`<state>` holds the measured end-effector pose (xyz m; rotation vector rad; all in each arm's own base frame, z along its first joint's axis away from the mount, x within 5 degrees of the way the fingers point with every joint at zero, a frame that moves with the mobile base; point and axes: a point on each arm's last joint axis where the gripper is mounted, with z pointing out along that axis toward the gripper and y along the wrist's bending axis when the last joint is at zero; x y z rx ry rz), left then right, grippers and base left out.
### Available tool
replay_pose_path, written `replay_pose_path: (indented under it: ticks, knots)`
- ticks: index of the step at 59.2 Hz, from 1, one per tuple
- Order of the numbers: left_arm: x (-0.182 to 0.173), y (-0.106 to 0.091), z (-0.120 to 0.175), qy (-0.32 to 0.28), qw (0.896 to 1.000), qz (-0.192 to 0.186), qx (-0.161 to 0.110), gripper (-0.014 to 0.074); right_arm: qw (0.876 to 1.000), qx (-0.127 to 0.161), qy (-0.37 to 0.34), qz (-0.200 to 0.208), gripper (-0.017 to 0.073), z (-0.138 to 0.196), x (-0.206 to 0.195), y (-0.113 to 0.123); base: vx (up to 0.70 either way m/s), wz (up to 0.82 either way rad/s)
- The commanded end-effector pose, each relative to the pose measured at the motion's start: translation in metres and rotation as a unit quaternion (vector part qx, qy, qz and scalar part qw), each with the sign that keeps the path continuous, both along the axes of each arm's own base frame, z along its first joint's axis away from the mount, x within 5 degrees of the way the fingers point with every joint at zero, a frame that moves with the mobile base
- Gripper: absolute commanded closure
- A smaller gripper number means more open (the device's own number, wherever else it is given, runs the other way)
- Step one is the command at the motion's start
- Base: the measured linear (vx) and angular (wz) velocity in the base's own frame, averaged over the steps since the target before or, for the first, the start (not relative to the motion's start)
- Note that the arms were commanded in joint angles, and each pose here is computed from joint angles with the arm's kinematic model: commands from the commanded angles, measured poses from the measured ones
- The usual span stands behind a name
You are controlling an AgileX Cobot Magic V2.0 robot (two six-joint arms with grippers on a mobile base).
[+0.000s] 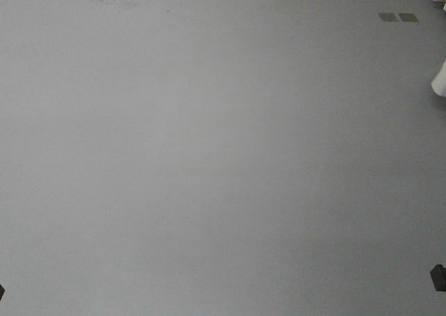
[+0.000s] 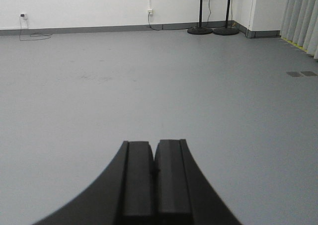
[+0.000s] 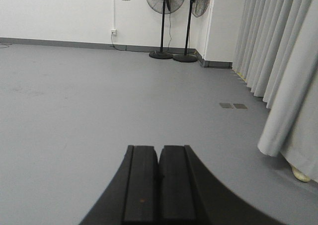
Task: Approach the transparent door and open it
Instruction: 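Drive the base forward across the grey floor toward the glass door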
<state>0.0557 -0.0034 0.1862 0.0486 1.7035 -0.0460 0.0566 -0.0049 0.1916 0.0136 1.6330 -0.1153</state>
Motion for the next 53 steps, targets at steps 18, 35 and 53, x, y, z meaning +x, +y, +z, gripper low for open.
replay_pose_path:
  ticks: [18, 35, 53]
  knots:
    - [0.0010, -0.0002, -0.0023, -0.031, 0.999, -0.001, -0.010, 0.0599, 0.999, -0.011, -0.044, 0.002, 0.0567, 0.0046, -0.0004, 0.0004, 0.00, 0.00]
    - [0.0010, -0.0002, -0.0023, -0.031, 0.999, -0.001, -0.010, 0.0599, 0.999, -0.011, -0.044, 0.002, 0.0567, 0.0046, -0.0004, 0.0004, 0.00, 0.00]
    - [0.0010, -0.0002, -0.0023, -0.031, 0.999, -0.001, -0.010, 0.0599, 0.999, -0.011, -0.044, 0.002, 0.0567, 0.0046, -0.0004, 0.0004, 0.03, -0.01]
